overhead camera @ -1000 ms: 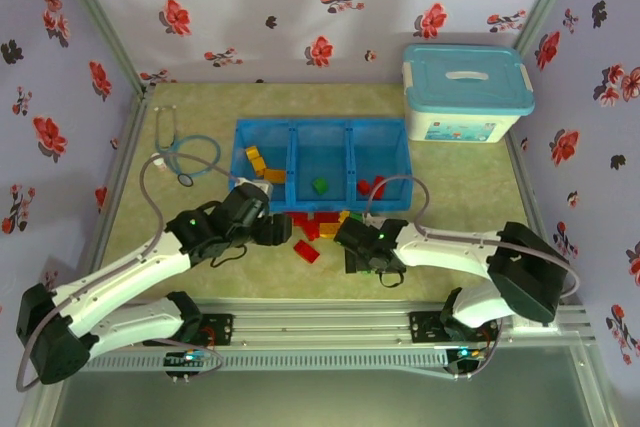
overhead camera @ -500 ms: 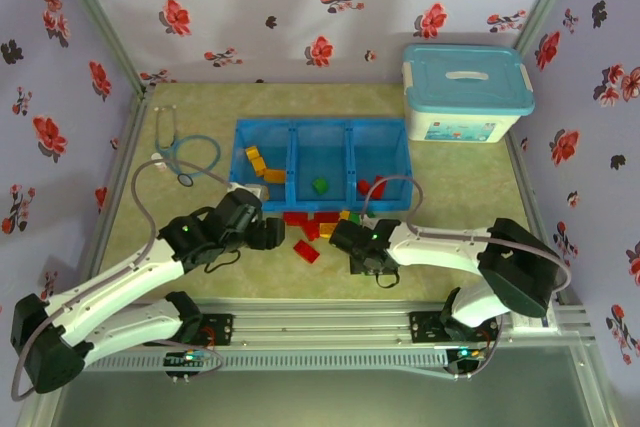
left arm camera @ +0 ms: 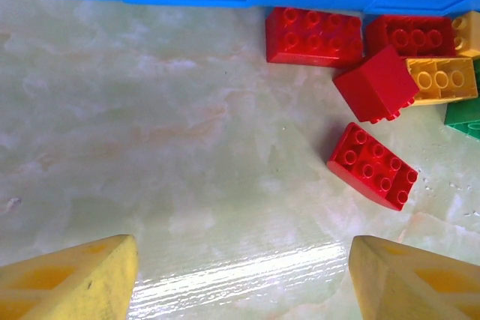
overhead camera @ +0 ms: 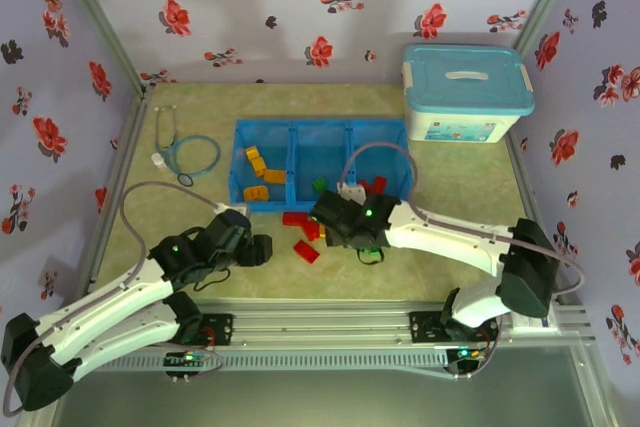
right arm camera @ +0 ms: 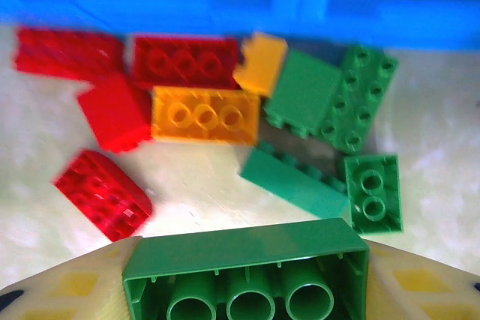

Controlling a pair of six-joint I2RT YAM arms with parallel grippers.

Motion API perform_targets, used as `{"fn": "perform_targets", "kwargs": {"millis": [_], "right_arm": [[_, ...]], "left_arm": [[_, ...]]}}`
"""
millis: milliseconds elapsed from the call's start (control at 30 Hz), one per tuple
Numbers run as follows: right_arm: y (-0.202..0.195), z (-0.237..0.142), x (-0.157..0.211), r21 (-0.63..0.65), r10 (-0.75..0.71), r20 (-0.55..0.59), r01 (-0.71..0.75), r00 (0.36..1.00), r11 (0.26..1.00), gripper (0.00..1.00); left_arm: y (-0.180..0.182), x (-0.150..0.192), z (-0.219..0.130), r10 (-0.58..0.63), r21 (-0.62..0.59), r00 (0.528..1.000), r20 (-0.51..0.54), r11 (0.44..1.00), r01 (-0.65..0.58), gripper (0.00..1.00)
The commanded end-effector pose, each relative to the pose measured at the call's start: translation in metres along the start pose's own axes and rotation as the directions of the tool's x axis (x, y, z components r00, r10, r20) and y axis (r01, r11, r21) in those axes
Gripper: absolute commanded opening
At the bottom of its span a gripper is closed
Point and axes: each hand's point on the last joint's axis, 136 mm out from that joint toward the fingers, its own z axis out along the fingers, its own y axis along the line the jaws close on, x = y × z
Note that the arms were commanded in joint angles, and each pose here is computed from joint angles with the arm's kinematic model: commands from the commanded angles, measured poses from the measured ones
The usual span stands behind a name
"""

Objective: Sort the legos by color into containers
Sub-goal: Place the lego in the container.

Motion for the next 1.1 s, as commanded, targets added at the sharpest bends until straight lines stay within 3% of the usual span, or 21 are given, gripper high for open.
{"fn": "perform_targets", "kwargs": {"millis": [0,233,467,533,600,700,1067], "right_arm": [[0.003,0.001,-0.033,0.058,-0.072,0.027,0.070,0.997,0.996,0.53],[0.034,0.021,-0.097,0.016,-0.089,0.001,0.089,0.996,0.996,0.53],[0.042,0.048,-0.134,0.008,-0.074,-0.030,0.074,0.997,0.997,0.57],[0.043,0.051,-0.143,0.012,-0.071,-0.029,0.072,0.997,0.997,0.67],[0.040,0.048,-0.153,0.032,-0.066,-0.015,0.066,0.998,0.997,0.89],[0.040,0.033,-0.162,0.034,-0.064,0.023,0.063,0.998,0.997,0.99],[0.021,-0.015,-0.147,-0.029,-0.005,0.126,0.009,0.992,1.000,0.99]], "left_arm": [[0.007,0.009,0.000,-0.033,-0.019,0.999,-0.009,0.999,0.033,0.74],[0.013,0.021,-0.003,-0.058,-0.007,0.998,-0.011,0.998,0.058,0.73],[0.015,0.025,-0.006,-0.070,0.006,0.998,-0.008,0.998,0.070,0.73],[0.013,0.024,-0.007,-0.062,0.007,0.998,-0.009,0.998,0.062,0.73],[0.013,0.022,-0.008,-0.056,0.004,0.998,-0.005,0.998,0.056,0.73],[0.009,0.020,-0.009,-0.046,0.012,0.999,-0.002,0.999,0.046,0.73],[-0.023,0.018,0.003,0.050,0.050,0.998,-0.024,0.998,-0.049,0.74]]}}
